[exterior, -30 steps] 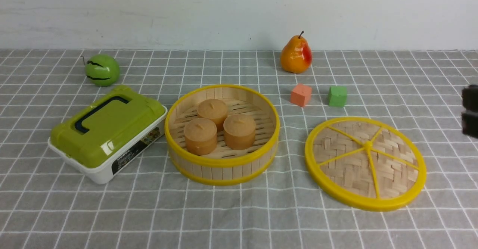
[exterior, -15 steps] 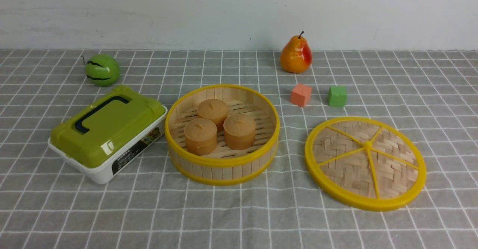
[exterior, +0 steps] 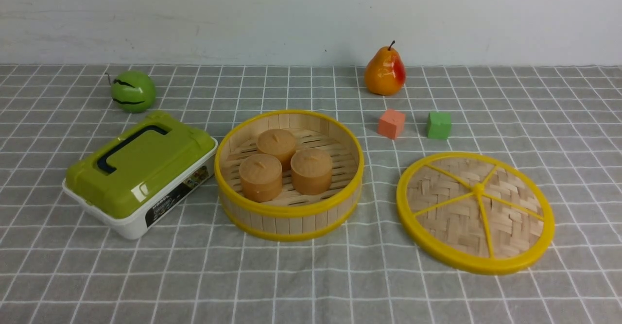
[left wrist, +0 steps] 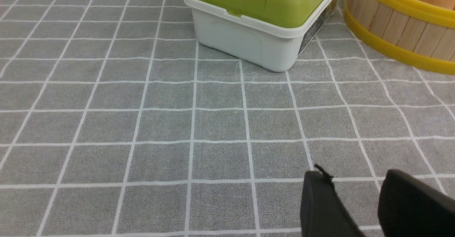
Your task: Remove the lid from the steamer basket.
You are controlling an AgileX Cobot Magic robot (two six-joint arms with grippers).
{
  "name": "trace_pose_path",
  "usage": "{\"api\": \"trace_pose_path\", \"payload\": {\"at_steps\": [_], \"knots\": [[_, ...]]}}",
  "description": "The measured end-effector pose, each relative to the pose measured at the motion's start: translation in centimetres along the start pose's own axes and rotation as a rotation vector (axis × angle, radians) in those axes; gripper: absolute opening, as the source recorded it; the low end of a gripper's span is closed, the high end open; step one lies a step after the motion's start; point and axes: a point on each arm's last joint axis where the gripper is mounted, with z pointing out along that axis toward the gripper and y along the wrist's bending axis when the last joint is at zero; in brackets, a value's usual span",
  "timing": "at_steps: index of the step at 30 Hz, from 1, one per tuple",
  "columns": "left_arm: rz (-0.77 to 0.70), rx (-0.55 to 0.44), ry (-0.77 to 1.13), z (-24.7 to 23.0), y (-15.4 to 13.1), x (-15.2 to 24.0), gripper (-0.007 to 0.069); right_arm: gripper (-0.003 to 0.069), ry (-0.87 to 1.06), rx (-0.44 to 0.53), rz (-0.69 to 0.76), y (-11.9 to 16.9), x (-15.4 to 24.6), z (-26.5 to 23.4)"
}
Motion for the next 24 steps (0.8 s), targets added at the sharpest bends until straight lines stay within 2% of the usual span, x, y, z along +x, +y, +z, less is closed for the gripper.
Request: {"api": "trace_pose_path", "payload": {"at_steps": [3, 5, 7, 9, 12, 16, 24], "knots": [[0.000, 0.000, 0.000, 0.0, 0.0, 0.0, 0.0239, -0.0010, -0.050, 0.063, 0.011, -0.6, 1.4, -0.9], [0.000, 0.000, 0.000, 0.0, 0.0, 0.0, 0.0239, -0.0007, -0.059, 0.179, 0.032, -1.3, 2.7, -1.9], [0.000, 0.000, 0.000, 0.0, 0.0, 0.0, 0.0239, -0.0007, -0.042, 0.225, 0.054, -1.5, 3.1, -2.3], [0.000, 0.000, 0.000, 0.0, 0.0, 0.0, 0.0239, -0.0006, 0.045, 0.323, 0.075, -1.9, 4.2, -2.8], [0.000, 0.000, 0.001, 0.0, 0.0, 0.0, 0.0239, -0.0002, 0.179, 0.382, 0.095, -2.2, 5.5, -3.2], [0.000, 0.000, 0.001, 0.0, 0.0, 0.0, 0.0239, 0.0003, 0.240, 0.393, 0.112, -2.2, 6.0, -3.4], [0.000, 0.000, 0.001, 0.0, 0.0, 0.0, 0.0239, 0.0015, 0.261, 0.304, 0.105, -1.7, 6.0, -3.2]]}}
